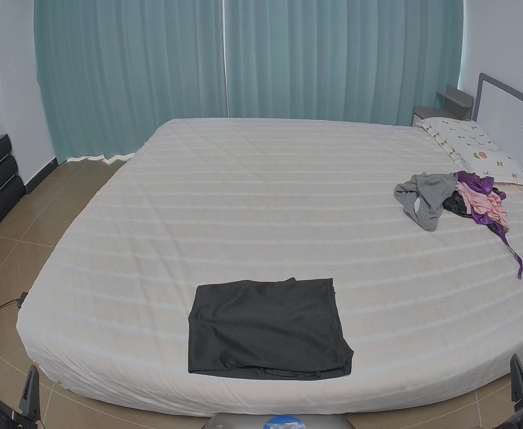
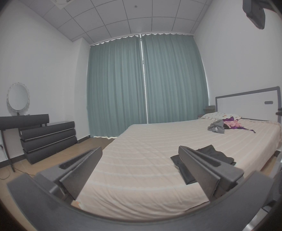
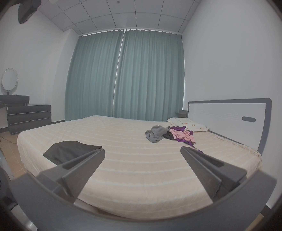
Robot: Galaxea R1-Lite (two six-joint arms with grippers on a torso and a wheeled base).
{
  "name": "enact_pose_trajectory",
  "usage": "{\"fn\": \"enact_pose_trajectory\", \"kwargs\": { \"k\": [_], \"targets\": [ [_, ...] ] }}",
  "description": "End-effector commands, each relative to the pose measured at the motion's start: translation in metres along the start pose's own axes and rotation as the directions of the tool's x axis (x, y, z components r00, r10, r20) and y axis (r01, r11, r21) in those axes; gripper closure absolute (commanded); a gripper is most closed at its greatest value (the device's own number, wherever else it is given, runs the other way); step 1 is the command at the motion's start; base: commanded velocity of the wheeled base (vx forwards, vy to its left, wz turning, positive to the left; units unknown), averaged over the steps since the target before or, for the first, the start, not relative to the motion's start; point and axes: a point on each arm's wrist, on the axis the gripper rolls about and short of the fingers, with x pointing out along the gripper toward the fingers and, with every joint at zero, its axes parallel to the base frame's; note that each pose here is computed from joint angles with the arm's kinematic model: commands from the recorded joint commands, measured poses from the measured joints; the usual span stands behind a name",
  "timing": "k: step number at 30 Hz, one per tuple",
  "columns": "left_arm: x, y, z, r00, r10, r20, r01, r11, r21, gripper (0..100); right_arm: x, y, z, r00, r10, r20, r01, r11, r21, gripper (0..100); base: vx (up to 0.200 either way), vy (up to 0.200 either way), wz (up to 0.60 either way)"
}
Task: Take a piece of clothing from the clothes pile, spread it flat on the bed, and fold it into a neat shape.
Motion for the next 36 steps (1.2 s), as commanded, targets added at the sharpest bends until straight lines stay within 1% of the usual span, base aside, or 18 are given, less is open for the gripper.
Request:
{"fn": "enact_pose_trajectory", "kwargs": {
  "k": [1,5,7,8,11,12,13,15,17,19,23,25,26,29,34,36],
  "targets": [
    [0.0007,-0.0012,-0.0044,0.999,-0.038,-0.009,0.038,0.999,-0.028,0,-0.0019,0.0001,0.0001,1.000,0.009,-0.011,-0.008,1.000,0.021,0,0.000,0.000,0.00],
    [0.0008,-0.0012,-0.0042,0.999,-0.047,-0.024,0.046,0.998,-0.050,0,-0.0022,0.0004,-0.0003,1.000,0.025,-0.018,-0.024,0.999,0.036,0,0.000,0.000,0.00],
    [0.0014,-0.0008,-0.0036,0.996,-0.060,-0.058,0.056,0.996,-0.077,0,0.0001,0.0016,-0.0055,0.996,0.068,-0.050,-0.065,0.996,0.057,0,0.000,0.000,0.00],
    [0.0020,-0.0008,-0.0038,0.995,-0.063,-0.074,0.057,0.995,-0.078,0,0.0007,0.0016,-0.0056,0.996,0.073,-0.055,-0.070,0.996,0.060,0,0.000,0.000,0.00],
    [0.0013,-0.0006,-0.0033,0.997,-0.053,-0.064,0.048,0.996,-0.079,0,-0.0001,0.0018,-0.0062,0.997,0.066,-0.047,-0.063,0.996,0.058,0,0.000,0.000,0.00],
    [-0.0004,-0.0007,-0.0050,0.999,-0.040,-0.037,0.037,0.997,-0.074,0,0.0001,0.0023,-0.0067,0.997,0.073,-0.027,-0.072,0.995,0.063,0,0.000,0.000,0.00],
    [-0.0004,-0.0007,-0.0050,0.999,-0.040,-0.037,0.037,0.997,-0.074,0,0.0001,0.0023,-0.0067,0.997,0.073,-0.027,-0.072,0.995,0.063,0,0.000,0.000,0.00],
    [0.0001,-0.0002,-0.0061,1.000,-0.012,-0.022,0.010,0.997,-0.081,0,0.0004,0.0021,-0.0063,0.998,0.067,-0.014,-0.066,0.993,0.095,0,0.000,0.000,0.00],
    [0.0002,-0.0001,-0.0056,1.000,-0.006,-0.014,0.005,0.997,-0.083,0,0.0004,0.0021,-0.0063,0.998,0.067,-0.014,-0.066,0.993,0.098,0,0.000,0.000,0.00],
    [-0.0003,-0.0003,-0.0045,1.000,-0.022,-0.016,0.021,0.997,-0.080,0,0.0003,0.0021,-0.0063,0.998,0.067,-0.013,-0.066,0.993,0.098,0,0.000,0.000,0.00],
    [0.0029,-0.0006,-0.0041,0.997,-0.046,-0.056,0.041,0.995,-0.088,0,0.0003,0.0020,-0.0063,0.998,0.066,-0.013,-0.064,0.993,0.095,0,0.000,0.000,0.00],
    [0.0021,-0.0006,-0.0047,0.998,-0.042,-0.047,0.038,0.995,-0.088,0,0.0004,0.0020,-0.0063,0.998,0.066,-0.014,-0.064,0.993,0.095,0,0.000,0.000,0.00],
    [0.0002,-0.0006,-0.0055,1.000,-0.028,-0.013,0.027,0.997,-0.076,0,0.0004,0.0020,-0.0063,0.998,0.066,-0.014,-0.064,0.993,0.095,0,0.000,0.000,0.00],
    [0.0002,-0.0004,-0.0055,1.000,-0.020,-0.013,0.019,0.997,-0.070,0,0.0004,0.0020,-0.0063,0.998,0.066,-0.014,-0.064,0.993,0.095,0,0.000,0.000,0.00],
    [0.0002,-0.0007,-0.0091,0.999,-0.024,-0.045,0.018,0.992,-0.128,0,0.0003,0.0020,-0.0063,0.998,0.066,-0.013,-0.064,0.993,0.095,0,0.000,0.000,0.00],
    [0.0001,-0.0007,-0.0093,0.998,-0.026,-0.050,0.019,0.992,-0.127,0,0.0003,0.0020,-0.0063,0.998,0.066,-0.013,-0.064,0.993,0.095,0,0.000,0.000,0.00]
  ]
}}
